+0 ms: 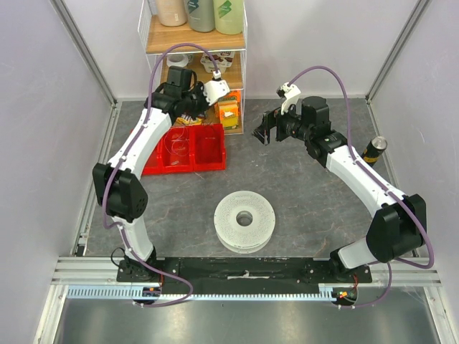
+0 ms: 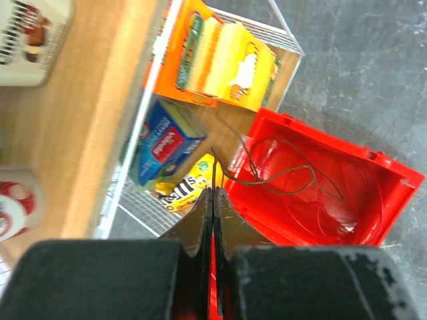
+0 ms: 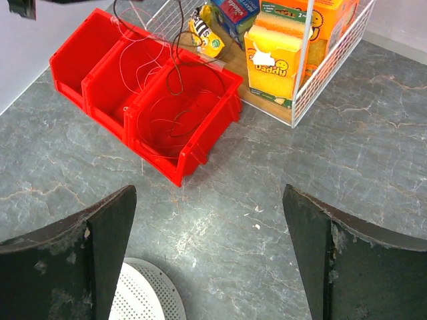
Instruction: Wrap the cables
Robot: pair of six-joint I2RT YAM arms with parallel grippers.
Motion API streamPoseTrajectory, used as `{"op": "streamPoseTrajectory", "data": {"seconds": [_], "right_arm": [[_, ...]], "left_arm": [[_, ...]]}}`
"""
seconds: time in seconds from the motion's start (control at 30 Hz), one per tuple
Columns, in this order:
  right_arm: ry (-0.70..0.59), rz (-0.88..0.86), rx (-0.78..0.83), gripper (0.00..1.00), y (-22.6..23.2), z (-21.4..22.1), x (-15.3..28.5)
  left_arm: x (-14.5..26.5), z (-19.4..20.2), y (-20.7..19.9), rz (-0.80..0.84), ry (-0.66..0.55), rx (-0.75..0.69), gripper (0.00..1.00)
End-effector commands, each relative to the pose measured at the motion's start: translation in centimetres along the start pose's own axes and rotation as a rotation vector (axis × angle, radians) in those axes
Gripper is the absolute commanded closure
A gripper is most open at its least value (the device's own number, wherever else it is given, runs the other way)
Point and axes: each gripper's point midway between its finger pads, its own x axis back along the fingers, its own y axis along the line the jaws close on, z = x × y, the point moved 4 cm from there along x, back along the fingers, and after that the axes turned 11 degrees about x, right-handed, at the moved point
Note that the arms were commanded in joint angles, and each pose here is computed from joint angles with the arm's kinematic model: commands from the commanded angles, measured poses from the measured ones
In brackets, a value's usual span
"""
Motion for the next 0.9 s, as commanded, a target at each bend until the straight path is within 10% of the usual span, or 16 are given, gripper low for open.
{"op": "streamPoseTrajectory", "data": {"seconds": [0.0,0.37,0.87], "right_arm": [[-0.056,-0.021,0.026,0.02,0.3,-1.5,0.4],[-0.124,-0.022,0.097,0.02,0.8,-3.3,2.0],[-0.327,-0.149,0.209,0.02,5.5,-10.3,9.0]], "left_arm": [[3.6,-4.4,2.2,-0.115,-0.125,-0.006,0.98],[11.8,-11.4,2.0,-0.122,-0.384,0.078,0.98],[21.7,-17.7,-6.1,0.267,-0.67,0.328,0.98]]}}
